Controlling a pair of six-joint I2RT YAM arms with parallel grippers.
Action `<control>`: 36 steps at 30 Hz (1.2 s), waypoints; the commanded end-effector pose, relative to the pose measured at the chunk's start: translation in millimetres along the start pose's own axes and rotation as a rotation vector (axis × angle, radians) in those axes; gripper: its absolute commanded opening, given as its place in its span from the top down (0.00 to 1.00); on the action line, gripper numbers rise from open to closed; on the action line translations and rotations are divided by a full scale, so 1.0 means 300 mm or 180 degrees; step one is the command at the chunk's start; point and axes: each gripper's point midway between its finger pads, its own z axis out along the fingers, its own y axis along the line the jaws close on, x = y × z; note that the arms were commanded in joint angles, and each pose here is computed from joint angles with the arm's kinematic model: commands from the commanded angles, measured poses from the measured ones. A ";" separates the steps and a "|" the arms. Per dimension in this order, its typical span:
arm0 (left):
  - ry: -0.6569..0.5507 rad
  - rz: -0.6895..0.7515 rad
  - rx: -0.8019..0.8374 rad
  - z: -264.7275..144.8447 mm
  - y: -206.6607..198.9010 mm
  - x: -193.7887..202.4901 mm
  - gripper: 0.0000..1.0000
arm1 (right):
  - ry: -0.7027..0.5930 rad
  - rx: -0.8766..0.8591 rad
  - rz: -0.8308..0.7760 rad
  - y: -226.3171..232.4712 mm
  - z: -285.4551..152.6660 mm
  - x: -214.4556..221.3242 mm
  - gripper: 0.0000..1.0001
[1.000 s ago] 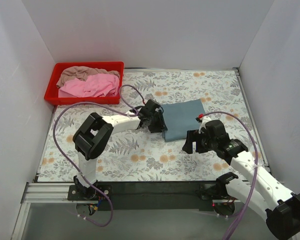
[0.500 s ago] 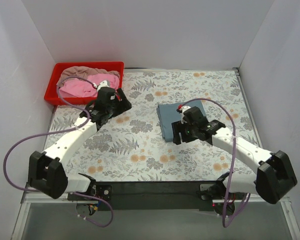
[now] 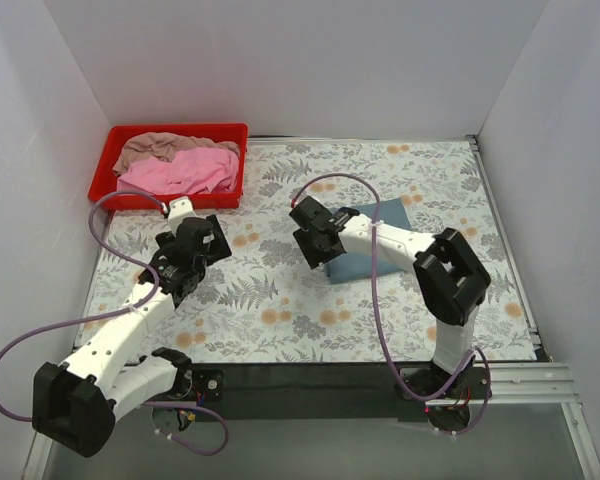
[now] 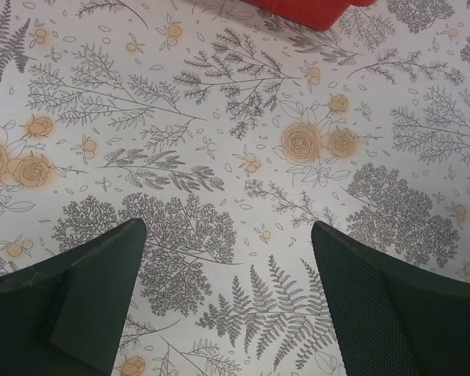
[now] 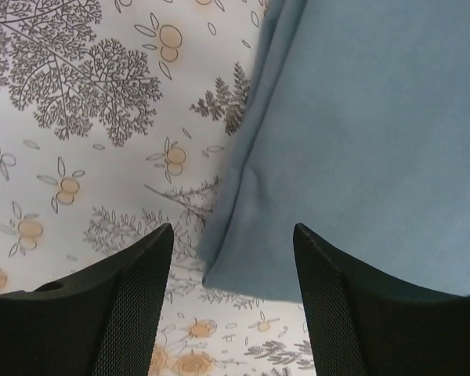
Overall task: Fold and stack the t-shirts
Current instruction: Neatly place the folded tshirt to the corner
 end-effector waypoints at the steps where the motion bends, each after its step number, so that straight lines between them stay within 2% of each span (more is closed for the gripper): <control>1: -0.0143 0.0039 -0.0097 0.004 0.015 -0.036 0.14 | 0.0146 0.0341 -0.0197 -0.024 0.030 0.007 0.33; 7: -0.0035 0.0103 -0.0065 0.020 -0.003 -0.018 0.16 | 0.0297 0.0456 -0.0466 0.035 0.100 0.049 0.38; 11: -0.0054 0.0089 -0.0031 0.012 -0.003 -0.019 0.16 | 0.0437 0.0803 -0.0573 -0.020 0.138 0.101 0.44; 17: -0.0035 0.0113 0.0003 0.012 -0.008 -0.014 0.16 | 0.0617 0.1365 -0.0845 -0.155 0.164 0.163 0.68; 20: -0.0016 0.0120 0.0009 0.016 -0.011 -0.010 0.16 | 0.0672 0.1618 -0.0923 -0.244 0.168 0.157 0.88; 21: -0.0015 0.0118 0.0019 0.017 -0.014 -0.011 0.17 | 0.0721 0.1691 -0.0937 -0.279 0.176 0.158 0.98; 26: 0.0000 0.0138 0.0021 0.020 -0.016 -0.007 0.17 | 0.0668 0.1903 -0.1100 -0.415 0.217 0.096 0.99; 32: 0.0045 0.0168 0.0005 0.031 -0.018 0.006 0.17 | 0.0533 0.2073 -0.1018 -0.601 0.282 -0.017 0.99; 36: 0.0073 0.0196 -0.0026 0.041 -0.014 0.014 0.18 | 0.0607 0.2181 -0.1065 -0.743 0.347 -0.054 0.99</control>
